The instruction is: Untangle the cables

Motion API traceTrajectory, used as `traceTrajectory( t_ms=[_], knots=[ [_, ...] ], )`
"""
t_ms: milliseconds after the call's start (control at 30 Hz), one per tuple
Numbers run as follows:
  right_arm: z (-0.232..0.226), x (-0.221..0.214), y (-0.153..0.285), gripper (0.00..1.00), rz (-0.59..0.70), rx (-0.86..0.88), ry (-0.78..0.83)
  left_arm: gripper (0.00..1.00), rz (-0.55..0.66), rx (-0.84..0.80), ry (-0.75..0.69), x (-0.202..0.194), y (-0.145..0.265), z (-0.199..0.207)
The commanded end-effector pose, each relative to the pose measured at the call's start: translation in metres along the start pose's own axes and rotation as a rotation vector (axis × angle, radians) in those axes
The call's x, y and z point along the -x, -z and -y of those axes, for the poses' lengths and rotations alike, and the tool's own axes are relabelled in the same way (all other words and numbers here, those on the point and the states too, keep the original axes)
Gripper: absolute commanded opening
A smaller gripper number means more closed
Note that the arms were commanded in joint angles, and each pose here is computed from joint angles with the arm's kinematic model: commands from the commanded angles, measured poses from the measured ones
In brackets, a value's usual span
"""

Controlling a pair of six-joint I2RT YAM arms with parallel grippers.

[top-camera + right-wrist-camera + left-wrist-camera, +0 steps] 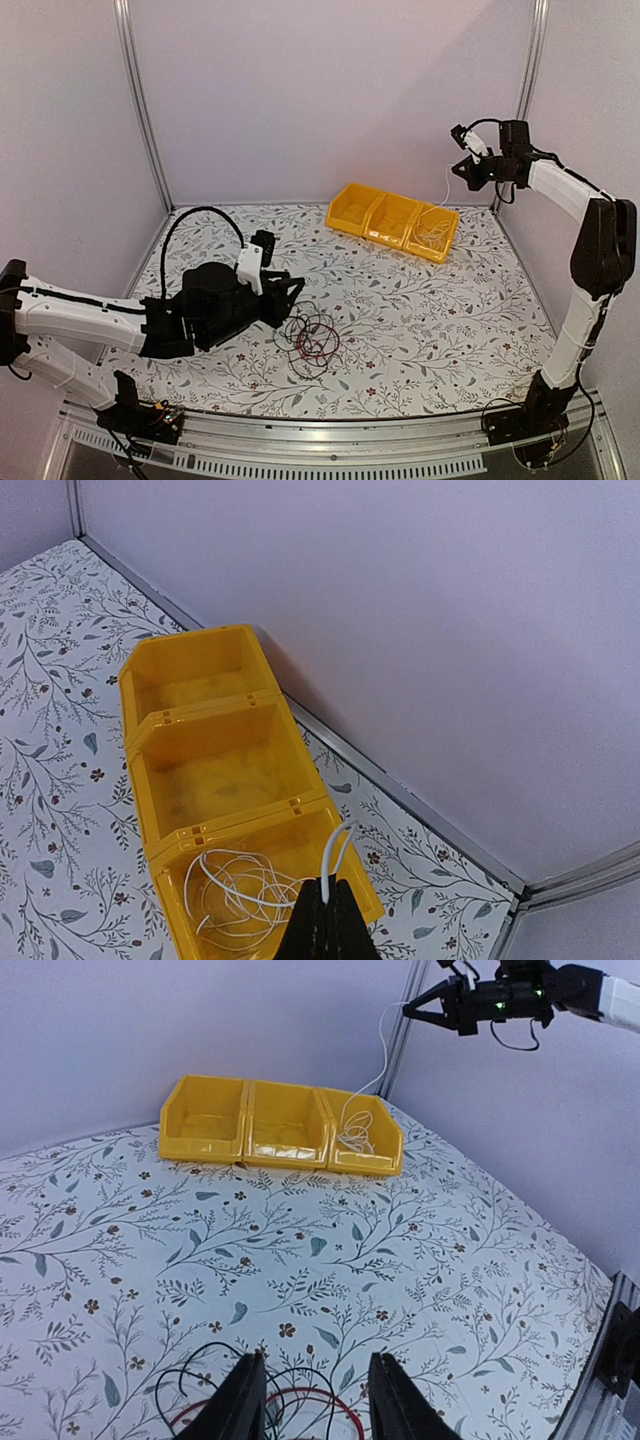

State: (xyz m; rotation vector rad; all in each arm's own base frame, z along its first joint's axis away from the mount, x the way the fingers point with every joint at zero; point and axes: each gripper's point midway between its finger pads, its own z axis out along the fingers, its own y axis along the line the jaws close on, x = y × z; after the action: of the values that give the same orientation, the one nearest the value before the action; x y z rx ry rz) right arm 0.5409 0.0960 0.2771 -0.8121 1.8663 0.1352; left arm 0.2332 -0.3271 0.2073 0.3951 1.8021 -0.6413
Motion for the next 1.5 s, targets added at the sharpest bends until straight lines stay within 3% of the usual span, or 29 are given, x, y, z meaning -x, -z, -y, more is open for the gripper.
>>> traceTrajectory(
  t_ms=[0, 267, 833, 900, 1067, 1267, 1467],
  knots=[
    [0.002, -0.026, -0.023, 0.00, -0.065, 0.020, -0.026, 0.36, -0.012, 0.008, -0.009, -0.005, 0.003, 0.000],
    [-0.017, -0.083, -0.060, 0.00, -0.200, 0.122, -0.105, 0.37, -0.015, 0.011, -0.016, -0.006, 0.002, 0.000],
    [-0.034, -0.141, -0.102, 0.01, -0.358, 0.176, -0.196, 0.37, -0.051, 0.024, -0.011, -0.015, 0.002, -0.003],
    [-0.036, -0.142, -0.100, 0.04, -0.368, 0.178, -0.191, 0.37, -0.051, 0.027, -0.004, -0.016, 0.002, -0.004],
    [-0.040, -0.128, -0.086, 0.26, -0.370, 0.185, -0.196, 0.37, -0.046, 0.031, 0.007, -0.017, 0.006, -0.007],
    [-0.034, -0.086, -0.037, 0.49, -0.333, 0.110, -0.202, 0.38, -0.056, 0.047, 0.008, -0.022, 0.007, -0.012],
    [-0.038, -0.049, 0.011, 0.59, -0.258, 0.039, -0.163, 0.39, -0.099, 0.048, 0.009, -0.039, 0.000, -0.012]
  ],
)
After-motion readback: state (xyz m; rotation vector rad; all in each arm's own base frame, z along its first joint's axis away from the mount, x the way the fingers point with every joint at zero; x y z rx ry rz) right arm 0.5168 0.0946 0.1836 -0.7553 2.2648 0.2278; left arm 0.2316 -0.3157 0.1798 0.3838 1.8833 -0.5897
